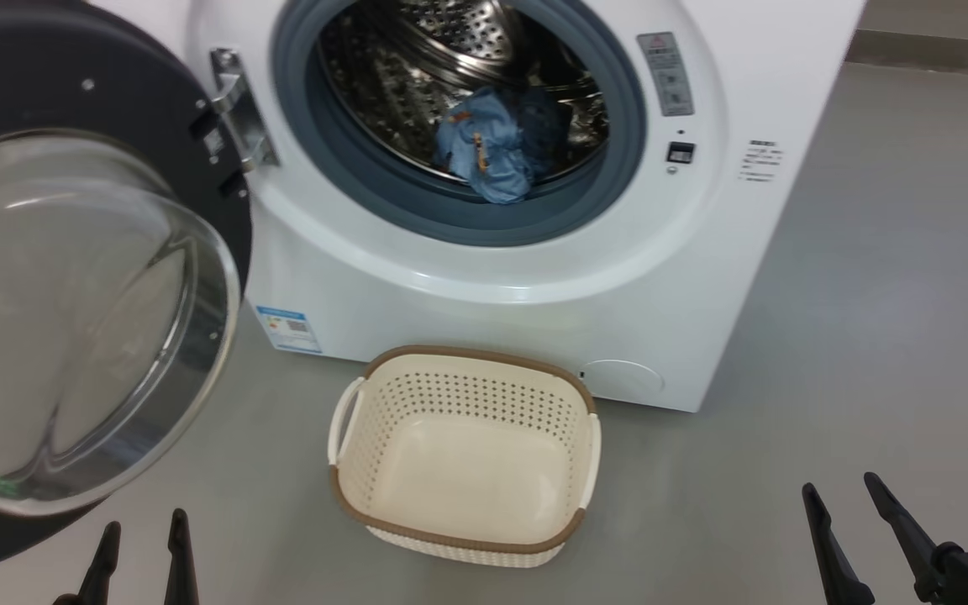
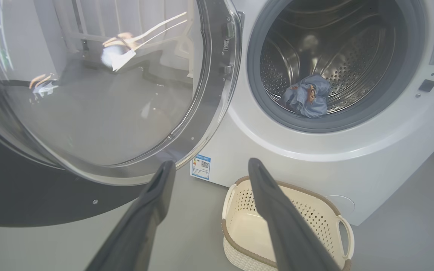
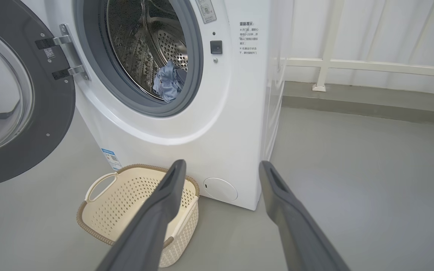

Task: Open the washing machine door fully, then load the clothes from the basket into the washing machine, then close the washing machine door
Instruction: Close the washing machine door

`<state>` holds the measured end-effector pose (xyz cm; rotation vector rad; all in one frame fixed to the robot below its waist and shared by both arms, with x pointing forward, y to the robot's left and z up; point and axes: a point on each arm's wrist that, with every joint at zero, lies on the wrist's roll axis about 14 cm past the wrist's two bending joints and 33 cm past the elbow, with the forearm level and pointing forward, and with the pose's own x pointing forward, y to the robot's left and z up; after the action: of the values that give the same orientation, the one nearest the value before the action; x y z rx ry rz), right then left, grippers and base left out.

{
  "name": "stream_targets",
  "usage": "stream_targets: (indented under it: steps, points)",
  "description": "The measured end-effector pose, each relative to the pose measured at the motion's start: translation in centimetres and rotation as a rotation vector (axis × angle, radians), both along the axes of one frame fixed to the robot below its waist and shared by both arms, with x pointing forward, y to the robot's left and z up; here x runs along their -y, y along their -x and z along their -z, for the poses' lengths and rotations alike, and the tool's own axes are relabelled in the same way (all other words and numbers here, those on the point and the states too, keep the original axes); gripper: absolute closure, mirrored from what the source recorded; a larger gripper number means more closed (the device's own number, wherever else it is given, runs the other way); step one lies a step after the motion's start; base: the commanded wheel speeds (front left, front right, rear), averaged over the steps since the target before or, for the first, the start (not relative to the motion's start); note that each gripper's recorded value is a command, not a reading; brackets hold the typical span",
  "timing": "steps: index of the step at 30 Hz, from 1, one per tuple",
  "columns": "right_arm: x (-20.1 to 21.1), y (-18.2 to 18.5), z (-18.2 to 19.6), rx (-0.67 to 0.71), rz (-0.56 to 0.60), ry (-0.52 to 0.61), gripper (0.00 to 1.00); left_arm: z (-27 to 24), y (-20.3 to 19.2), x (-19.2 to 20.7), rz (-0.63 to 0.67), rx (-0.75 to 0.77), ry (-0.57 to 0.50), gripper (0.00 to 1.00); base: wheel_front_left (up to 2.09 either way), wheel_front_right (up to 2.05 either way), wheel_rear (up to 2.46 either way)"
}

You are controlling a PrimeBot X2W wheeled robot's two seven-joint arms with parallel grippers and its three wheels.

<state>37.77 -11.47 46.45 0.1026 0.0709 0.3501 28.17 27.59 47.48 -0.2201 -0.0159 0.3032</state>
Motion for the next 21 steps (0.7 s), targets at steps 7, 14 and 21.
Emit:
stream_targets:
  steps: [7,14,21]
  points:
    - [-3.0,-1.2,-0.1,0.007,-0.089,-0.003,0.0,0.1,2.1,-1.8,-0.079,-0.007,-0.003,0.0,0.0,0.0,0.0]
    - [-5.8,-1.8,0.3,0.0,-0.18,0.005,0.0,0.1,4.4,-3.4,-0.158,-0.012,-0.002,0.0,0.0,0.0,0.0]
    - [-8.6,-1.8,0.6,-0.006,-0.268,0.009,0.0,0.0,6.6,-4.6,-0.231,-0.005,0.01,0.0,0.0,0.0,0.0]
